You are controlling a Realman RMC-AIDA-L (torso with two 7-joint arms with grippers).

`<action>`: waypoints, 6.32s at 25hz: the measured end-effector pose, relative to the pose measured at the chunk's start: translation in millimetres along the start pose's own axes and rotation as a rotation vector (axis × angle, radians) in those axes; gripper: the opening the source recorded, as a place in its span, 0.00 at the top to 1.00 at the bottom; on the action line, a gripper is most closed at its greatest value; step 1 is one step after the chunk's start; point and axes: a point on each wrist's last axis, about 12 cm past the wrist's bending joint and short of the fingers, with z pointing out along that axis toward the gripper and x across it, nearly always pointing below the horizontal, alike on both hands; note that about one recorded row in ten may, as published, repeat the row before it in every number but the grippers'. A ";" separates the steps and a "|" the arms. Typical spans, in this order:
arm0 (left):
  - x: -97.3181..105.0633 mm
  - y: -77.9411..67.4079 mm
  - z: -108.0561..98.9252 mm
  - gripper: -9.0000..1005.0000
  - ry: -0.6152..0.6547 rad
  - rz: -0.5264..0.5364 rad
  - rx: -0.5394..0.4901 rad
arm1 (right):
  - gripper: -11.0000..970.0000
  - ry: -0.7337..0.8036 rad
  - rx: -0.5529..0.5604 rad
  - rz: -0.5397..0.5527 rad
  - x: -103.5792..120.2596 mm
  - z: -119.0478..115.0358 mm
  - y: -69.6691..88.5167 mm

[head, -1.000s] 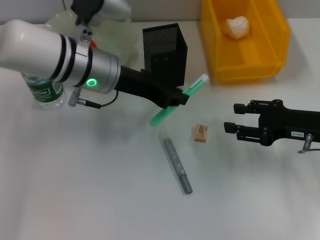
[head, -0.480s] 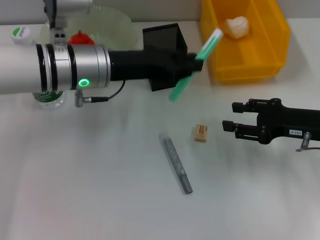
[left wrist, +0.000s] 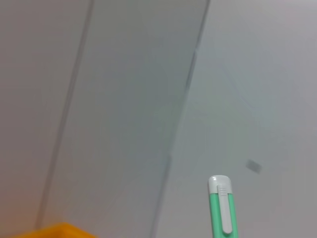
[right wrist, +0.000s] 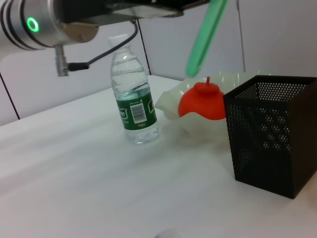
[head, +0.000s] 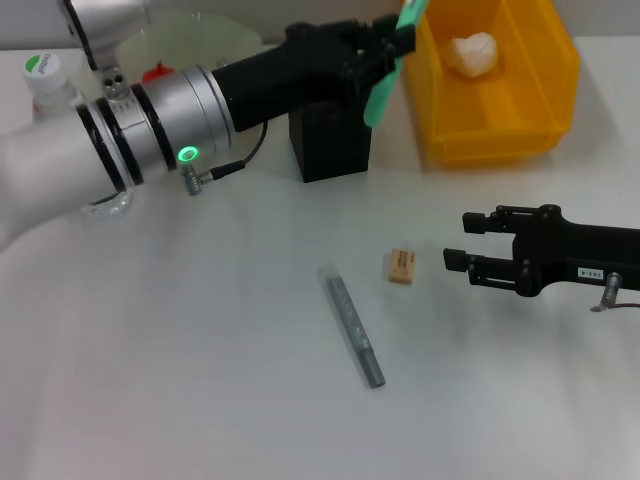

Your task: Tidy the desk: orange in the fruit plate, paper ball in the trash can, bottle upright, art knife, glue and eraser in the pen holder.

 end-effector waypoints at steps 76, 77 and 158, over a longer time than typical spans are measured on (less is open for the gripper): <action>28.7 10.7 18.0 0.54 -0.020 0.209 -0.380 | 0.36 0.002 -0.046 -0.004 -2.4 11.0 4.9; 28.3 9.9 17.8 0.50 -0.028 0.211 -0.375 | 0.36 0.002 -0.046 -0.004 -2.4 11.0 4.9; 57.5 -6.3 -167.0 0.18 0.336 0.055 0.175 | 0.36 0.725 -0.098 -0.418 -119.0 113.5 25.5</action>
